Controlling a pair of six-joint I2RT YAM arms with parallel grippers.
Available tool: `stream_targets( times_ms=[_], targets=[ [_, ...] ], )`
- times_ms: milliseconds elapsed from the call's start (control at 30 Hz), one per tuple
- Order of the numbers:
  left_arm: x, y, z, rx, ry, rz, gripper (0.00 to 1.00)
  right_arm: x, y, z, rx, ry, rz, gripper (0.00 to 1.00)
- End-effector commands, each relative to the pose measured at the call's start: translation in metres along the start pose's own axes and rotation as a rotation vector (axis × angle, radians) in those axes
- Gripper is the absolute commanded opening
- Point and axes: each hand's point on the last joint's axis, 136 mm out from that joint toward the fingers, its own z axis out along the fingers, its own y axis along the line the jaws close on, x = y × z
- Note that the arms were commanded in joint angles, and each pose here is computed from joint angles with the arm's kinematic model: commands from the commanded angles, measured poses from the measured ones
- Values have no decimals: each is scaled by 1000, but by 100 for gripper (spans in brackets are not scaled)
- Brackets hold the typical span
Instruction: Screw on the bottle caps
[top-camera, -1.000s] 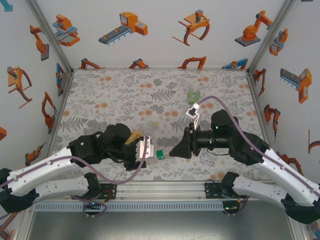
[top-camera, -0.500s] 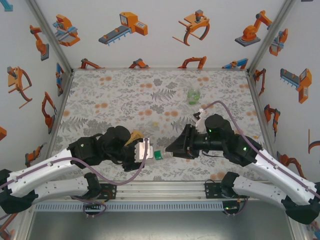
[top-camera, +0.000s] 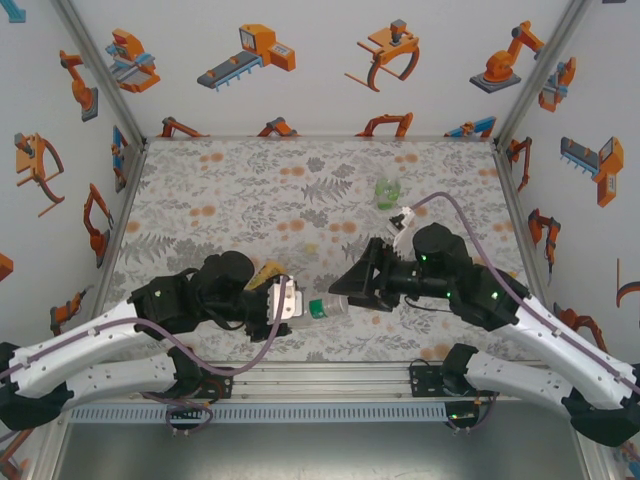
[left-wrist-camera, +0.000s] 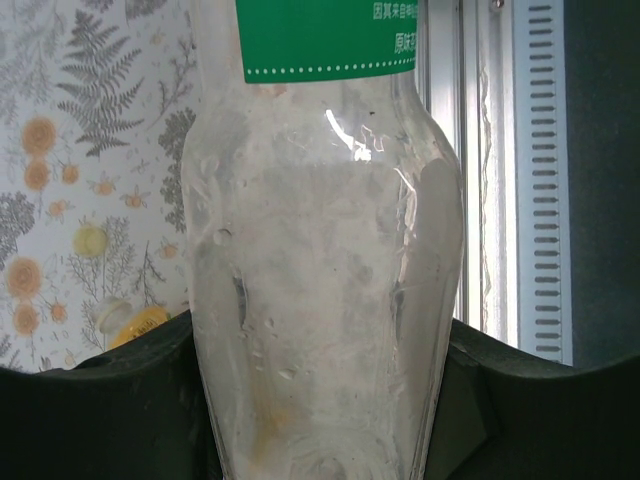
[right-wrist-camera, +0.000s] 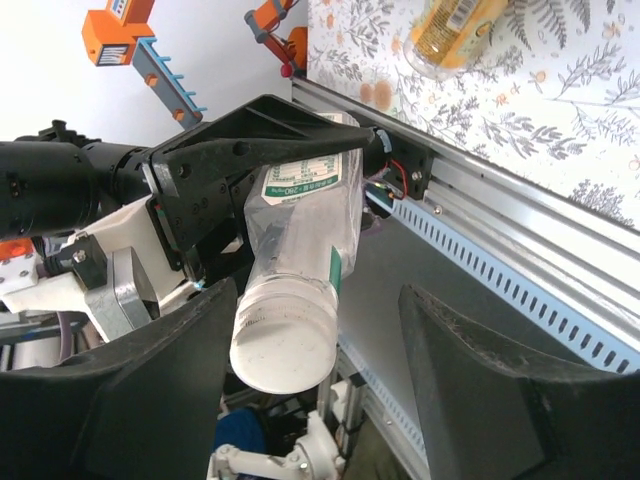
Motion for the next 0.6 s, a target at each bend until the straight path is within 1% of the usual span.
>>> stream_targets(
  times_ms=[0,133,267,433,567],
  targets=[
    [-17,-2,-6,7,-78,53,17,-8,5,-15,33,-50,-113,63],
    [-16,-1,-7,-4,-72,62,18,-13,9,-24,51,-83,-162,64],
    [-15,-4,-3,24,-67,51,18,-14,15,-32,51,-88,-218,64],
    [-10,-5,4,35,-49,43,18,-16,23,-42,18,-122,-333,64],
    [-9,-6,7,45,-42,34,18,-15,43,-52,-78,-160,-497,62]
  ],
)
